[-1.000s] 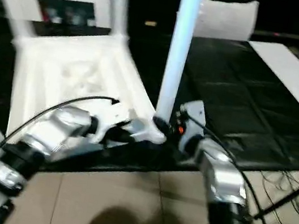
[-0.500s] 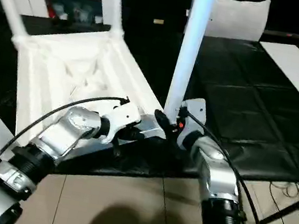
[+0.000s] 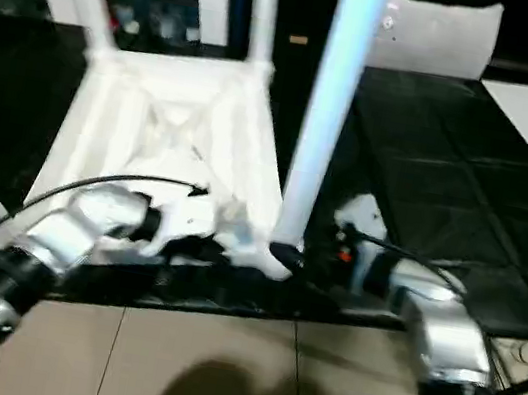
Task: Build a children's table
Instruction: Rotate leg to tighten
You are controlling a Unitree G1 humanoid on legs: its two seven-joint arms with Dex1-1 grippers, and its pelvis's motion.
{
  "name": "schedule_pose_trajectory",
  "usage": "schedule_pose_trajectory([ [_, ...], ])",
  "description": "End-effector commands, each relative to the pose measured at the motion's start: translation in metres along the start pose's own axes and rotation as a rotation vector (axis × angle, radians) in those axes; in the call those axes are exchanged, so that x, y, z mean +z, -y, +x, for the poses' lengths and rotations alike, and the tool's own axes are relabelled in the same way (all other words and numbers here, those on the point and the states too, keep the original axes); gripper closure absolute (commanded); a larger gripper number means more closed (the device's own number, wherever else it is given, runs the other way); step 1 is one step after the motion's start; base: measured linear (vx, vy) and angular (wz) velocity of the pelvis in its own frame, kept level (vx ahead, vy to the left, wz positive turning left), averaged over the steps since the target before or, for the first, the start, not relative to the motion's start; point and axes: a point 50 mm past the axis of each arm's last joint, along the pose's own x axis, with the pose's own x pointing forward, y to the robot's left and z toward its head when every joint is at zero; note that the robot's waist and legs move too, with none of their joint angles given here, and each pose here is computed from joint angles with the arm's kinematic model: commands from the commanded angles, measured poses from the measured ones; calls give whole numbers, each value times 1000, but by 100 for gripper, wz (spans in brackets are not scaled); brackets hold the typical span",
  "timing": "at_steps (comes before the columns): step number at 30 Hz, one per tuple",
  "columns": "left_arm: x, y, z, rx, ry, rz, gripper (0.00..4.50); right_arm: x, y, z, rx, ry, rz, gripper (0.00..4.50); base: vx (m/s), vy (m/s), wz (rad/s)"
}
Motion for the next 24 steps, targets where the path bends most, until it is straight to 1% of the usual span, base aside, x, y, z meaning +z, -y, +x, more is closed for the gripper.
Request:
schedule_pose_trajectory([
  [1, -3, 16, 11, -192, -57, 91, 450, 2, -6, 1, 117, -30, -16, 92, 0, 0, 0],
  [2, -3, 16, 11, -192, -57, 91, 450, 2, -6, 1, 117, -30, -16, 92, 0, 0, 0],
  [3, -3, 19, 11, -242, -70, 119, 450, 2, -8, 1, 167, -48, -16, 121, 0, 0, 0],
  [4, -2, 22, 9, -304, -79, 161, 450, 2, -13, 2, 233, -64, -6, 129, 0, 0, 0],
  [6, -1, 22, 9, -313, -77, 167, 450, 2, -13, 2, 246, -65, -3, 134, 0, 0, 0],
  [9, 2, 23, 8, -335, -58, 166, 450, 0, -18, 3, 297, -69, 20, 173, 0, 0, 0],
  [12, 1, 23, 7, -342, -50, 167, 450, 0, -20, 1, 320, -73, 32, 176, 0, 0, 0],
  [13, 1, 23, 7, -345, -48, 168, 450, 0, -21, 1, 326, -74, 34, 204, 0, 0, 0],
  [14, 1, 23, 7, -345, -48, 168, 450, 0, -21, 1, 327, -74, 34, 213, 0, 0, 0],
  [18, -1, 24, 7, -353, -44, 161, 450, -1, -22, 0, 351, -79, 46, 229, 0, 0, 0],
  [20, -2, 24, 6, -356, -39, 142, 450, -1, -23, -1, 365, -72, 61, 232, 0, 0, 0],
  [24, -3, 22, 5, -317, -13, 65, 450, 2, -23, 3, 339, -26, 88, 234, 0, 0, 0],
])
